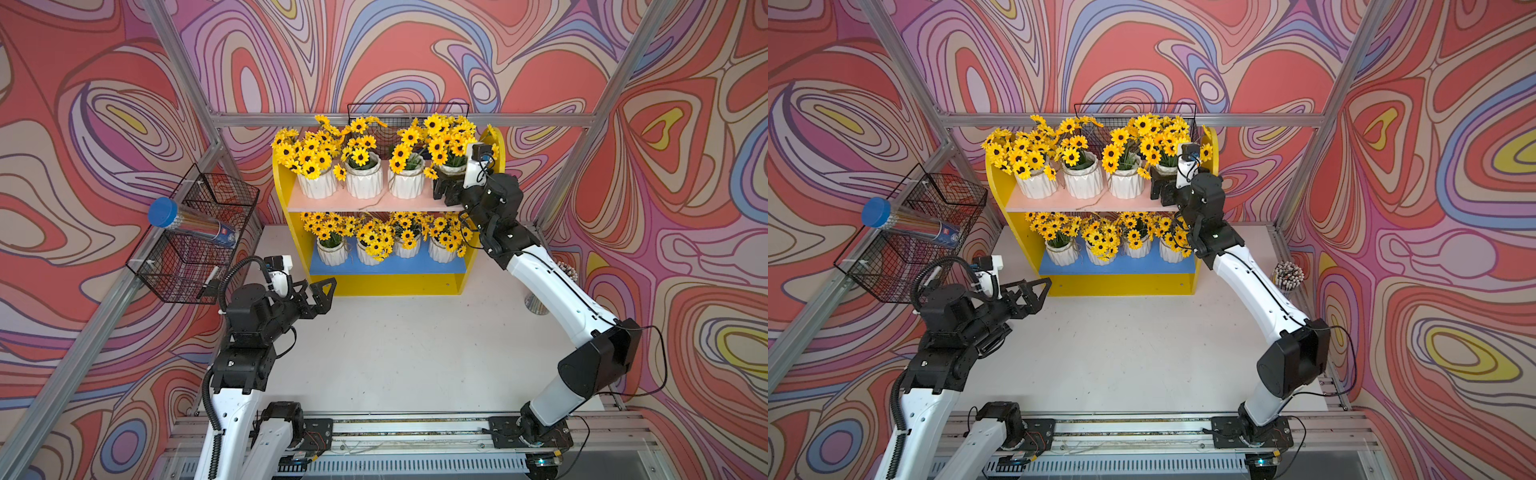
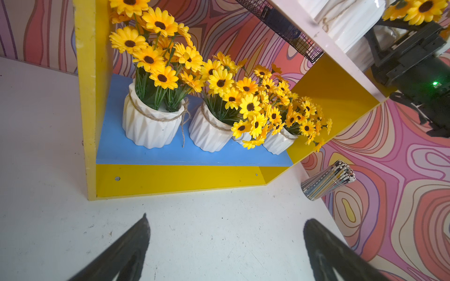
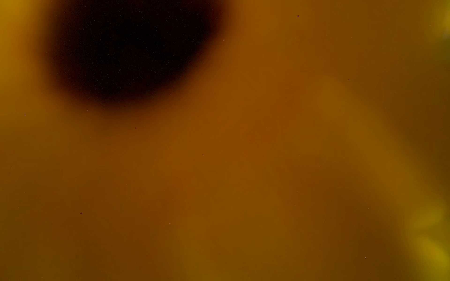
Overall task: Take the sunflower pots off the shelves
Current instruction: Pick up the sunflower pot from the shelf.
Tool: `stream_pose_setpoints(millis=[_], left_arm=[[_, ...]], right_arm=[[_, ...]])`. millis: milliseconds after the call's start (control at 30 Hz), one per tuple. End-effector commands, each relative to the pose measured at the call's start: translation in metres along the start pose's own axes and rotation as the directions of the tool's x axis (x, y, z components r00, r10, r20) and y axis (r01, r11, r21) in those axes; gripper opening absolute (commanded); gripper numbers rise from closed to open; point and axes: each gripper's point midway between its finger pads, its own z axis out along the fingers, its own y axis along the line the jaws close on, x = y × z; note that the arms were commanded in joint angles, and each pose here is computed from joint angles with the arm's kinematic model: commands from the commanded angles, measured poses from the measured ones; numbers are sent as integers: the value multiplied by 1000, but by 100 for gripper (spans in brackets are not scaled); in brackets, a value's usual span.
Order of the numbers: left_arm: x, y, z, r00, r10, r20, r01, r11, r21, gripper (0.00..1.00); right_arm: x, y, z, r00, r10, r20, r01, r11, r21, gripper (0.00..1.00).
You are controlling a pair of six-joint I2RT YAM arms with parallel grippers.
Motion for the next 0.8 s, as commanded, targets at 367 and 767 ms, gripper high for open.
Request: stream_pose_setpoints(millis=[367,767], left_arm=[[-9,-2,0,999,35,33,-35,999,5,100],[-10,-3,0,999,22,31,-22,1000,8,100]], right_arm=[[-7,-6,-1,999,-31,16,31,1000,-4,43],[-27,-4,-19,998,-38,52,39,999,-20,9]])
